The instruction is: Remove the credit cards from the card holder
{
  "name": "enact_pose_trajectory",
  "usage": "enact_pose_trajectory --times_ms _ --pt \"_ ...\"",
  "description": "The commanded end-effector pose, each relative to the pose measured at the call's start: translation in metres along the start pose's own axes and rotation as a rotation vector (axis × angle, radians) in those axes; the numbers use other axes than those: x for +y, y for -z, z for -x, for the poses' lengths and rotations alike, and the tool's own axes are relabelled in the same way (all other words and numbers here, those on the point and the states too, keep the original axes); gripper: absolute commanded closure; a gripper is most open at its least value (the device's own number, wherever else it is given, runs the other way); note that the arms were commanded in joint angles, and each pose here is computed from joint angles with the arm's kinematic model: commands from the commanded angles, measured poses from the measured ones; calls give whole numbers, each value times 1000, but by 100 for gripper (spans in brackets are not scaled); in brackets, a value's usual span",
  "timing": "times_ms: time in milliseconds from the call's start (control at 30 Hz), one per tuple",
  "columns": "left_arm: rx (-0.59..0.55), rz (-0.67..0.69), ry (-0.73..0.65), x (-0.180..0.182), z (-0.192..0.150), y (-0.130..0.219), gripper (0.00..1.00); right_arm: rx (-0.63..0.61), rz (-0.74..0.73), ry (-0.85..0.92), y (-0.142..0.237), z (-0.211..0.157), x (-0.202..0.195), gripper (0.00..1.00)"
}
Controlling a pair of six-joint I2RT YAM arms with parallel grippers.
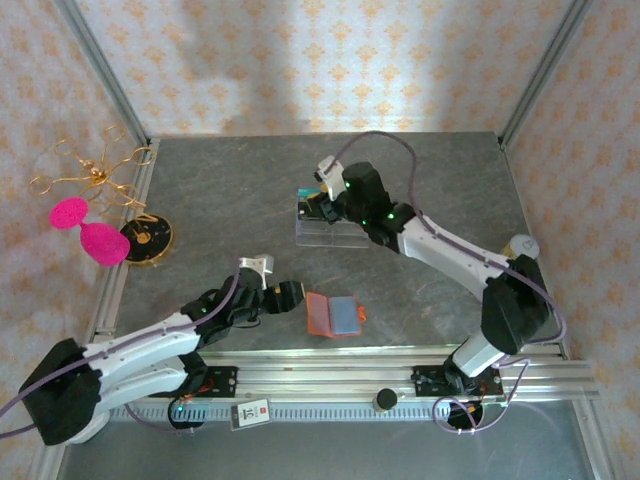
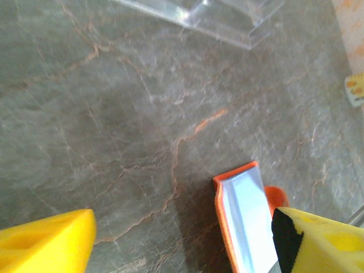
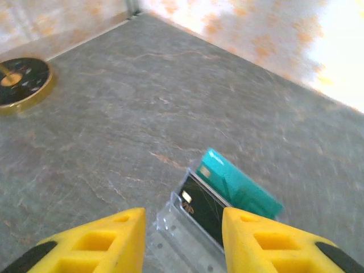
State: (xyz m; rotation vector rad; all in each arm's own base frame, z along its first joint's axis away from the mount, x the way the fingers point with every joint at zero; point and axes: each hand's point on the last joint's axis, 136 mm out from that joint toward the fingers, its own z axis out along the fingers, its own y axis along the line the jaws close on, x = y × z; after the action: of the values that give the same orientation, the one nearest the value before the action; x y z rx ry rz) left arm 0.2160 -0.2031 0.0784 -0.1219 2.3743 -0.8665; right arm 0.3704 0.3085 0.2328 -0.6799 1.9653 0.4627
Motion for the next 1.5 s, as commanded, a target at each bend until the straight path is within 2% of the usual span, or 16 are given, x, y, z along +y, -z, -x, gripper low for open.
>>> enact_pose_trajectory --times_ms 0,100,200,267,300,333,400,467,633,700,767,967,1067,1200,1300,1467 --pt "-19 -55 -2 -11 6 -3 15 -36 -270 -346 17 -28 -44 60" --pt "-144 -51 -2 -9 27 3 1 -28 -440 -444 47 -76 -71 57" --pt "-308 6 -33 -11 63 18 1 -96 -596 -535 89 -103 -96 50" --pt "-435 73 -49 -9 91 33 1 -169 -667 -596 115 -111 -108 29" --pt "-509 128 -43 -4 107 43 1 -211 -703 -619 128 -114 -115 3" --pt "-572 183 -32 1 121 53 1 -231 -720 -625 134 -116 -118 0" --pt "-723 292 -19 10 149 75 1 -267 -771 -639 148 -119 -125 0" --pt "-813 377 -13 18 172 90 1 -297 -840 -668 160 -120 -134 0" --pt "-903 605 -29 51 222 111 1 -354 -951 -668 179 -112 -148 0" --pt "-932 748 0 81 240 123 1 -367 -974 -676 184 -109 -153 0" --pt "-916 816 13 107 251 125 1 -366 -988 -692 185 -109 -158 0" --pt "-791 1036 -174 161 242 102 0 -357 -1059 -715 190 -118 -170 0" --pt "-809 1007 -227 172 236 93 0 -351 -1050 -676 186 -116 -170 0" --pt "-889 989 -253 182 239 102 0 -287 -907 -551 164 -104 -157 0" --pt "-910 885 -198 197 238 100 1 -343 -954 -542 175 -103 -164 0" --pt "-953 771 -261 184 226 100 0 -448 -962 -517 185 -97 -180 0"
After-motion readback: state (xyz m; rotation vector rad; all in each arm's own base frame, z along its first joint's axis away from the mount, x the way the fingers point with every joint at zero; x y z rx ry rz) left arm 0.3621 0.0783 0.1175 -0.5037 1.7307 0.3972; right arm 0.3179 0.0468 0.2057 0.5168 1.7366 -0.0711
